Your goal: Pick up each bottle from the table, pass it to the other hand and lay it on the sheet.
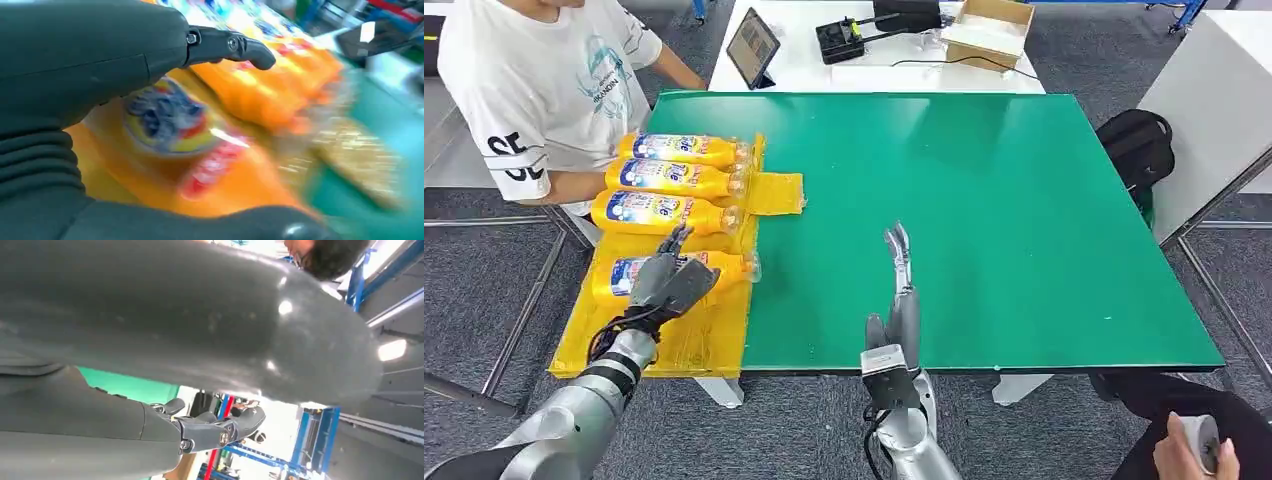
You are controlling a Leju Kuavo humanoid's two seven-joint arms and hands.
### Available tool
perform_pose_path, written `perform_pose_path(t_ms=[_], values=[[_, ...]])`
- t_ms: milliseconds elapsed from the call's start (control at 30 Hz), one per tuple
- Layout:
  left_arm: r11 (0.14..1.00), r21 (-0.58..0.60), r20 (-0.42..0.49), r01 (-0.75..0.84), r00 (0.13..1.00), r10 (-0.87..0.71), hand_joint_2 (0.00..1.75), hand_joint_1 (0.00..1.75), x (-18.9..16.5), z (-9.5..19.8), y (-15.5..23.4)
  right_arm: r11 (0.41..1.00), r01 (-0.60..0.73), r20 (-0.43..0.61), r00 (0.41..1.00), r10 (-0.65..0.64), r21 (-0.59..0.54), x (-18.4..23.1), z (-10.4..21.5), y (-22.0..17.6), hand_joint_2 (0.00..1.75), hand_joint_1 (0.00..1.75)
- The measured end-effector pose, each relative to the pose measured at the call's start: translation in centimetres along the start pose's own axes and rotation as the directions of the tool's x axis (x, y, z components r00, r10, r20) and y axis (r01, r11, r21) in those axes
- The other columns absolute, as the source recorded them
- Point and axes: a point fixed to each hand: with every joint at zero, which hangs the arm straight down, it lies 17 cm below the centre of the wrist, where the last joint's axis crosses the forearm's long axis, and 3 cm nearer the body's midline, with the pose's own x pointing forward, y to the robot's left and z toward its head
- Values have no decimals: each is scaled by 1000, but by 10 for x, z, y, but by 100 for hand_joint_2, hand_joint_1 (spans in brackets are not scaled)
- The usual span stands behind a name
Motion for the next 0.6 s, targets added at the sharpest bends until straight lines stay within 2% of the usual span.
perform_pose_path(t_ms=[200,300,333,400,500,600], values=[[995,43,0,-95,995,95,0,0,8,-3,2,1000,1,-12,1000,-1,-10,-4,0,-4,0,0],[954,120,42,-273,962,270,0,0,21,-7,16,1000,-3,-13,1000,3,-4,-5,0,-4,0,0],[920,190,61,-343,939,337,175,0,23,-8,31,1000,-7,-11,1000,7,1,-5,0,-3,0,0],[828,352,118,-437,898,424,175,0,28,-7,64,1000,-19,-8,1000,19,8,-5,0,-1,0,0],[708,554,178,-437,893,413,175,0,32,6,110,999,-47,0,999,47,19,-6,1,0,0,0],[640,646,240,-416,907,347,175,0,52,21,140,997,-73,4,997,73,11,-7,1,-2,0,0]])
